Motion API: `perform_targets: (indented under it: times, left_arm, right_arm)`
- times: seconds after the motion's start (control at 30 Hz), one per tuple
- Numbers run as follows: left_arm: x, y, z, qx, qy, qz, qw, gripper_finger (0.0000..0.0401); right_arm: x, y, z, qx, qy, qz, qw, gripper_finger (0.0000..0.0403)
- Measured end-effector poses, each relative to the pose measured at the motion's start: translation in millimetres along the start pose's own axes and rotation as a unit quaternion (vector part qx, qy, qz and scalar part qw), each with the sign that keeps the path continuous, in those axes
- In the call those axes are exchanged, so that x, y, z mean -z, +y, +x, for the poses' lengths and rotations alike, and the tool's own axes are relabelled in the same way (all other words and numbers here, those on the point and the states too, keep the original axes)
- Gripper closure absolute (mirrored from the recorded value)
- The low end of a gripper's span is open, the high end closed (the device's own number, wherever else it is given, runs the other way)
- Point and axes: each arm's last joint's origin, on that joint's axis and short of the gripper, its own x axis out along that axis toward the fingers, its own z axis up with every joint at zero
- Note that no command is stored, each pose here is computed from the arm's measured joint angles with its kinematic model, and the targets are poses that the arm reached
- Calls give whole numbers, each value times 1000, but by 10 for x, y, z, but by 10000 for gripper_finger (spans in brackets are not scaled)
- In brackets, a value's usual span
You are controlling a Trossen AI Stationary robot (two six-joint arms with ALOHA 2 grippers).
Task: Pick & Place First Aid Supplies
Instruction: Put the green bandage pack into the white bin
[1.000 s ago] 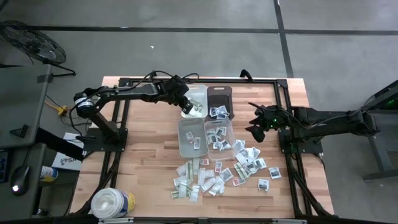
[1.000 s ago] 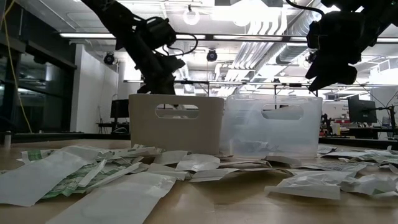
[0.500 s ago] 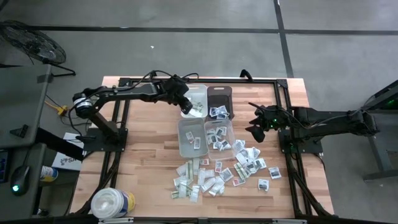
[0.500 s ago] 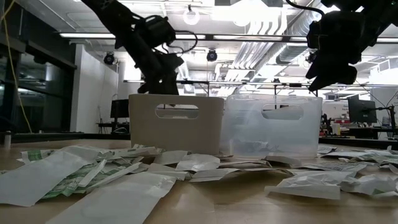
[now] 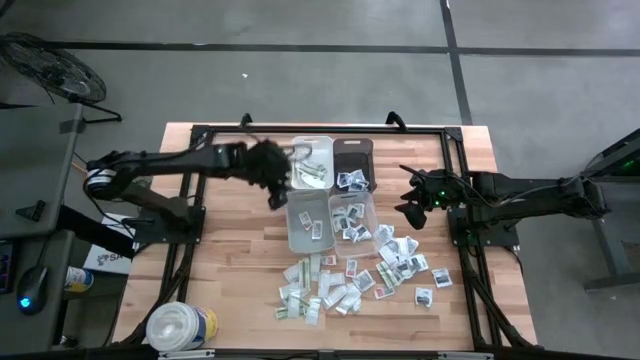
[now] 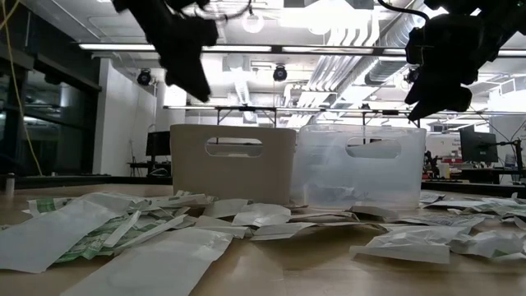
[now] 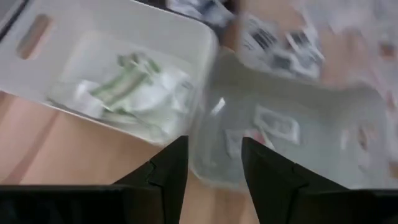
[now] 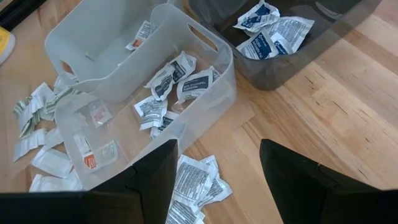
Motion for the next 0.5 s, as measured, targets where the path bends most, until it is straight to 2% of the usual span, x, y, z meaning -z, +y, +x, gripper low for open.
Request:
perform_targets:
  times: [0.23, 0.5]
  left_arm:
    - [199, -621, -171, 9, 4, 97, 995, 252]
    - [424, -1223, -90, 53, 8, 188, 981, 252]
  right_arm:
    - [-1, -1, 0, 2, -1, -4, 1000, 181]
    - [-2, 0, 0, 2, -2, -7, 1000, 181]
